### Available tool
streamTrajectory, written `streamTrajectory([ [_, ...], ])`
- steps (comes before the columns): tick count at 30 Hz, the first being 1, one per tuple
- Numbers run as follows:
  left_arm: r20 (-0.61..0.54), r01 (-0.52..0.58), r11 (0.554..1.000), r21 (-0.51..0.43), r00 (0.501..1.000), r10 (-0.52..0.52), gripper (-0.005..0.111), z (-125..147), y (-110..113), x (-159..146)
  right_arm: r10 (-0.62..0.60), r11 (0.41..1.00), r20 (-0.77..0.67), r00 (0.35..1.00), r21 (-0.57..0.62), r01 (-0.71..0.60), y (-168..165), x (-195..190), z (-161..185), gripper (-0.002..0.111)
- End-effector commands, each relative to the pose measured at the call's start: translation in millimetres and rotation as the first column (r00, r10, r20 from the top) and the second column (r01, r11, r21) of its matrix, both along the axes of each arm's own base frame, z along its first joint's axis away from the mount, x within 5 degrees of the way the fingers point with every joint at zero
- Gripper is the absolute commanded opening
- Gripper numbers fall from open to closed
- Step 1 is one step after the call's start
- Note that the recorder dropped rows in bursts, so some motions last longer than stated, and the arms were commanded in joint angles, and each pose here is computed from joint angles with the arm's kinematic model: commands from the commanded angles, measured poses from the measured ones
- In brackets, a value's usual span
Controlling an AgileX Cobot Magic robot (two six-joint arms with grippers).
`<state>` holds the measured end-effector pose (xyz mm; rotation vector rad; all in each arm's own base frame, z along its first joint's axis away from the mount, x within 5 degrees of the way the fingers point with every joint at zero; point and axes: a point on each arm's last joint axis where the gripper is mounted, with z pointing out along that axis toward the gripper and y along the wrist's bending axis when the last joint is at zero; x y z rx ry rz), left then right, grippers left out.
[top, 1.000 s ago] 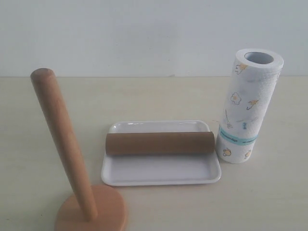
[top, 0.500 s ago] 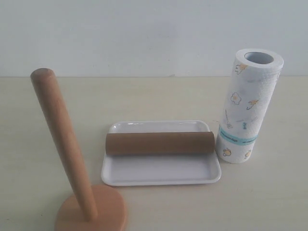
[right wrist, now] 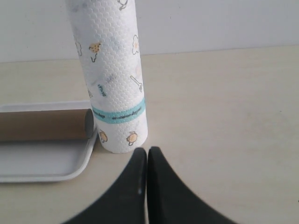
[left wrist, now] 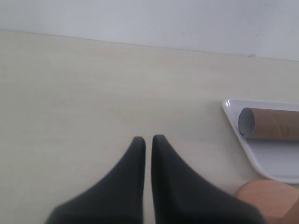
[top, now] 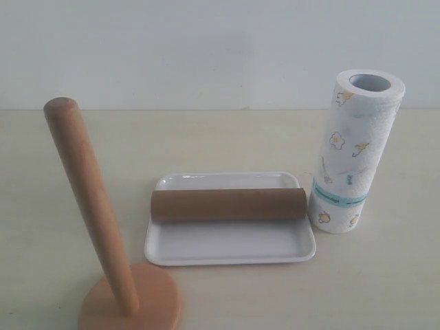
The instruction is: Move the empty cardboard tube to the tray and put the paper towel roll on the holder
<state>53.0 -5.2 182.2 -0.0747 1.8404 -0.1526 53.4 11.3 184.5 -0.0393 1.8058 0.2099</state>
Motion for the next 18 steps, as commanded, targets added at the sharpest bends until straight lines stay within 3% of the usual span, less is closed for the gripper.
streamTrajectory([
  [1, -0.005, -0.006, 1.000, -0.001, 1.000, 0.006, 0.004, -1.4, 0.4, -0.1, -0.016, 1.000, 0.072, 0.997, -0.005, 0.016, -1.4, 1.1, 6.2, 0.000],
  [6, -0.005, -0.006, 1.000, -0.001, 1.000, 0.006, 0.004, -1.4, 0.4, -0.1, -0.032, 0.999, 0.149, 0.988, 0.006, 0.032, -2.7, 2.1, 13.2, 0.000],
  [9, -0.005, -0.006, 1.000, -0.001, 1.000, 0.006, 0.004, -1.4, 0.4, -0.1, -0.066, 0.998, 0.300, 0.952, 0.031, 0.060, -5.4, 2.5, 27.5, 0.000],
  [12, -0.005, -0.006, 1.000, -0.001, 1.000, 0.006, 0.004, -1.4, 0.4, -0.1, -0.145, 0.985, 0.520, 0.842, 0.159, 0.072, -10.8, -2.0, 51.1, 0.000],
  [14, -0.005, -0.006, 1.000, -0.001, 1.000, 0.006, 0.004, -1.4, 0.4, -0.1, -0.208, 0.966, 0.670, 0.713, 0.256, 0.042, -15.3, -10.3, 68.5, 0.000],
  [16, -0.005, -0.006, 1.000, -0.001, 1.000, 0.006, 0.004, -1.4, 0.4, -0.1, -0.247, 0.956, 0.770, 0.588, 0.294, 0.016, -18.7, -19.3, 80.6, 0.000],
  [18, -0.005, -0.006, 1.000, -0.001, 1.000, 0.006, 0.004, -1.4, 0.4, -0.1, -0.258, 0.952, 0.812, 0.524, 0.305, -0.005, -19.8, -25.6, 92.5, 0.000],
])
